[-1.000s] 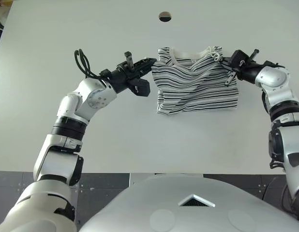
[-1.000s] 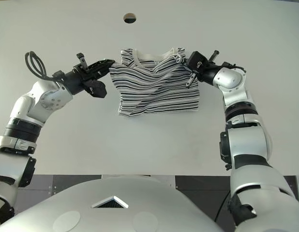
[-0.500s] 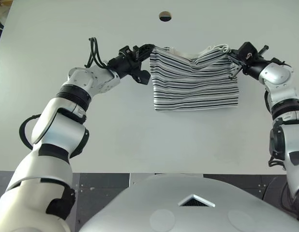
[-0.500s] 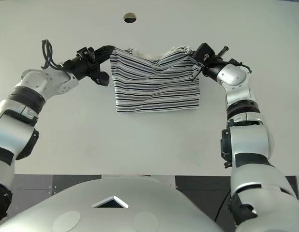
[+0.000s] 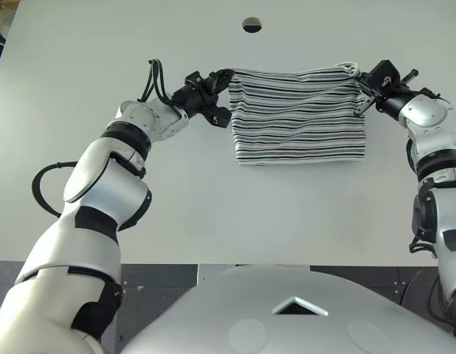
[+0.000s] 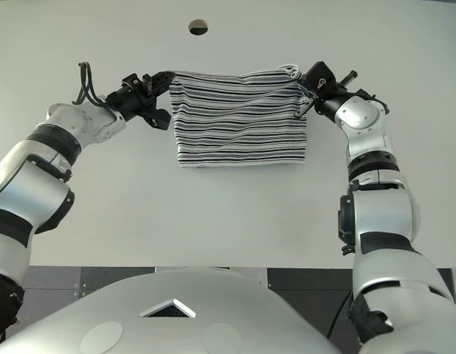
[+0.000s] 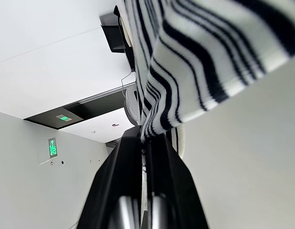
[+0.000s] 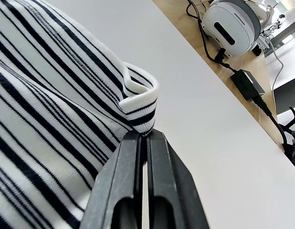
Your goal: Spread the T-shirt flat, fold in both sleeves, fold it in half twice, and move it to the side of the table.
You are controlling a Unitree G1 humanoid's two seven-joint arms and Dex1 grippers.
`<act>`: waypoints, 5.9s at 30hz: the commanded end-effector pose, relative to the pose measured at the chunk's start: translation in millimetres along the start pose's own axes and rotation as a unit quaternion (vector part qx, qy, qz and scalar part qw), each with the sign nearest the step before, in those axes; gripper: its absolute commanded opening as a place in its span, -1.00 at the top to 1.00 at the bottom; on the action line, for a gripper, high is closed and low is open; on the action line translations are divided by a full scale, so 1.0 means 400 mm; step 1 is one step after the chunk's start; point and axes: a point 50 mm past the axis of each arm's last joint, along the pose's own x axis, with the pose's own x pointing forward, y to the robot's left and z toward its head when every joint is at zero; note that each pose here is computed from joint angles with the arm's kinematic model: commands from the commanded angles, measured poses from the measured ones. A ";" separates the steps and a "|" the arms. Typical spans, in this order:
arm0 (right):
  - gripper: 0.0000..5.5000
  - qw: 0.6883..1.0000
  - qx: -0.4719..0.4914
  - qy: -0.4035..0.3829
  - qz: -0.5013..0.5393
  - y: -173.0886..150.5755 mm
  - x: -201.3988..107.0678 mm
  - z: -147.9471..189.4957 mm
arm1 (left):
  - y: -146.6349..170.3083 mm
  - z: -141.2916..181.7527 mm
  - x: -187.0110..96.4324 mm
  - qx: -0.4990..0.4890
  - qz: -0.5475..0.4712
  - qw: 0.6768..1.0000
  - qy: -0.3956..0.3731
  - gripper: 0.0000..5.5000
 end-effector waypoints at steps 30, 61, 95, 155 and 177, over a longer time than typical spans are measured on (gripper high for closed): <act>0.32 0.939 -0.292 -0.079 0.163 0.043 -0.018 0.103 | -0.007 0.250 -0.092 -0.115 -0.105 0.945 -0.287 0.44; 0.32 0.829 -0.041 -0.243 0.502 0.188 -0.240 0.273 | 0.283 -0.015 -0.125 0.147 0.142 0.963 -0.174 0.44; -0.40 0.785 -0.419 -0.226 0.397 0.322 -0.282 -0.057 | -0.116 0.326 -0.405 -0.253 -0.337 0.860 -0.288 -0.15; 0.80 0.921 0.051 -0.179 0.343 0.192 -0.168 0.089 | 0.013 0.141 -0.287 -0.690 -0.223 0.667 -0.171 0.83; 0.15 0.911 -0.083 -0.394 0.093 0.186 -0.135 0.270 | -0.031 -0.065 -0.284 -0.843 -0.029 0.534 0.051 0.46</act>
